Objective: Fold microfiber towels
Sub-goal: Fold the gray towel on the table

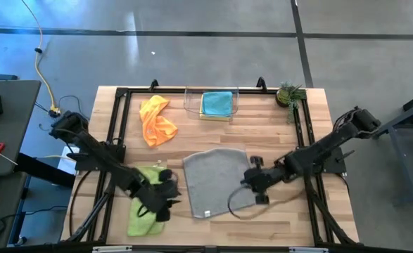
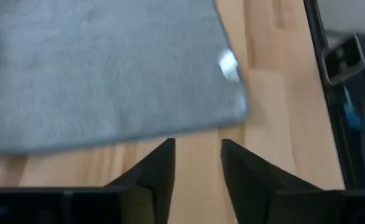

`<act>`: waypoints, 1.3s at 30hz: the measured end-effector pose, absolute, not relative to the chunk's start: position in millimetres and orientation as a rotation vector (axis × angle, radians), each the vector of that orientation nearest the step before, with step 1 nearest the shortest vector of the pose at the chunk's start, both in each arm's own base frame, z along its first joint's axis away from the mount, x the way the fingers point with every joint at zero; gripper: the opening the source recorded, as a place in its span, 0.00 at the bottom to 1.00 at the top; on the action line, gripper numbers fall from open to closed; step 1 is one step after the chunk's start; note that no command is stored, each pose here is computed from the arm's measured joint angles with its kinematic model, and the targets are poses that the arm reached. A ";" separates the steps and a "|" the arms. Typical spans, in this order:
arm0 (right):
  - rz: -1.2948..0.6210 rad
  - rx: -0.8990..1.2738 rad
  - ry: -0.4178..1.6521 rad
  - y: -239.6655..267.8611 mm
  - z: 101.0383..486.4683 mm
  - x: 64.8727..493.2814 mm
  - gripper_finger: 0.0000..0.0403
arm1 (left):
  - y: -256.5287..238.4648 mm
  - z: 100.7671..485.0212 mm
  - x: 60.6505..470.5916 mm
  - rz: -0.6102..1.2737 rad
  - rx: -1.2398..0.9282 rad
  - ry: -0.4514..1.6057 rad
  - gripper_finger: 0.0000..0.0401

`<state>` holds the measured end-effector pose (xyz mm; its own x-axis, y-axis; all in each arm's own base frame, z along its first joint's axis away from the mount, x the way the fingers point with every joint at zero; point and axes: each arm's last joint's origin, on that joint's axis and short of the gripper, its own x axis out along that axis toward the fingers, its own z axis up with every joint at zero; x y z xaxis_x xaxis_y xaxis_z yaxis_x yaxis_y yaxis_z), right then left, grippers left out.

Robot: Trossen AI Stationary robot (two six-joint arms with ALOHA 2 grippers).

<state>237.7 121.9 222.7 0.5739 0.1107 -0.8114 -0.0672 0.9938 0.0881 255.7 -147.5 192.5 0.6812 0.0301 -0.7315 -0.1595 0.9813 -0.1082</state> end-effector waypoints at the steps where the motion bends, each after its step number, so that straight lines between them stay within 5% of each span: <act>1: 0.085 0.052 0.947 114.0 219.4 238.7 0.24 | -141.9 188.6 259.9 0.087 -0.188 0.796 0.25; 4: 0.089 0.080 0.911 92.6 202.4 244.3 0.06 | -121.1 175.8 268.1 0.057 -0.223 0.732 0.13; 8: 0.011 0.127 0.908 62.3 165.4 242.4 0.05 | -96.1 167.7 278.9 0.080 -0.221 0.647 0.02; 19: -0.152 0.223 0.902 38.0 113.4 223.5 0.00 | -47.8 144.2 307.0 0.137 -0.173 0.622 0.00; 39: -0.118 0.534 0.823 51.8 115.7 233.5 0.06 | 3.9 121.6 306.2 0.221 -0.083 0.789 0.00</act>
